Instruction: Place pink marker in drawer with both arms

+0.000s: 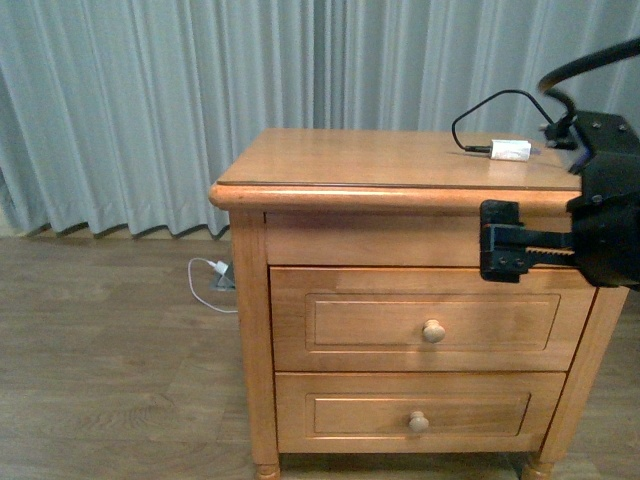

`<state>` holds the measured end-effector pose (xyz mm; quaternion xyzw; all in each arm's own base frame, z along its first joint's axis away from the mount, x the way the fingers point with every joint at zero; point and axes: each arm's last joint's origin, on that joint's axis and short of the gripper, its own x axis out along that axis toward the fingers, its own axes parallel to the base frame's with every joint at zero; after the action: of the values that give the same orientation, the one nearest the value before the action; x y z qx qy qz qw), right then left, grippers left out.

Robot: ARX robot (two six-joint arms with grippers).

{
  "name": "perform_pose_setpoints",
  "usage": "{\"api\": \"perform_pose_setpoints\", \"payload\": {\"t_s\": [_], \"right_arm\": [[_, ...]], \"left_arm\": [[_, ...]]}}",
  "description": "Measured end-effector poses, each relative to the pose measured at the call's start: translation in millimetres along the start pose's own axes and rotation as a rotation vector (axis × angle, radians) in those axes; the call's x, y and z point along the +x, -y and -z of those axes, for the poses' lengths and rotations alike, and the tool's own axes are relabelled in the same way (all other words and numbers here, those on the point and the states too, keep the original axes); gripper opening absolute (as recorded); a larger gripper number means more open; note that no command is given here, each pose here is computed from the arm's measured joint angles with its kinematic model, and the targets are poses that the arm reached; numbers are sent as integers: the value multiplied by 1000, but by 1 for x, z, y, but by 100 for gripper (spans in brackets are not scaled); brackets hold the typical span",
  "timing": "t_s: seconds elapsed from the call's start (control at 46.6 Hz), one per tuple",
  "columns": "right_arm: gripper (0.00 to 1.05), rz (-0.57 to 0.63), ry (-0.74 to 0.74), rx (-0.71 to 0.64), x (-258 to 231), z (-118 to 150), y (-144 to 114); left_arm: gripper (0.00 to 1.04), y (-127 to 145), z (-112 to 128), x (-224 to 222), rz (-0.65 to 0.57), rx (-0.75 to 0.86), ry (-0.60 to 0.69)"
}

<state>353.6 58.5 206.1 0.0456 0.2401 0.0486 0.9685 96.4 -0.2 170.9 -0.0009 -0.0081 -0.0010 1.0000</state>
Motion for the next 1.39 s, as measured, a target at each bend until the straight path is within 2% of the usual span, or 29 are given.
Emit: {"api": "perform_pose_setpoints", "payload": {"t_s": [0.236,0.558,0.729,0.944,1.029,1.094,1.137,1.394], "right_arm": [[96,-55,74,25,-89,-8,0],[96,-89,135,63,-183,21,0],[96,-56,190,84,-210,34,4],[96,-50,189,88,-210,36,4],[84,44,366,33,-208,42,8],[68,75,481,-32,-208,56,14],[58,84,491,-54,-208,65,18],[15,93,476,-85,-204,95,29]], "left_arm": [[99,0,0,0,0,0,0],[99,0,0,0,0,0,0],[99,0,0,0,0,0,0],[99,0,0,0,0,0,0],[99,0,0,0,0,0,0],[99,0,0,0,0,0,0],[99,0,0,0,0,0,0],[99,0,0,0,0,0,0]]}}
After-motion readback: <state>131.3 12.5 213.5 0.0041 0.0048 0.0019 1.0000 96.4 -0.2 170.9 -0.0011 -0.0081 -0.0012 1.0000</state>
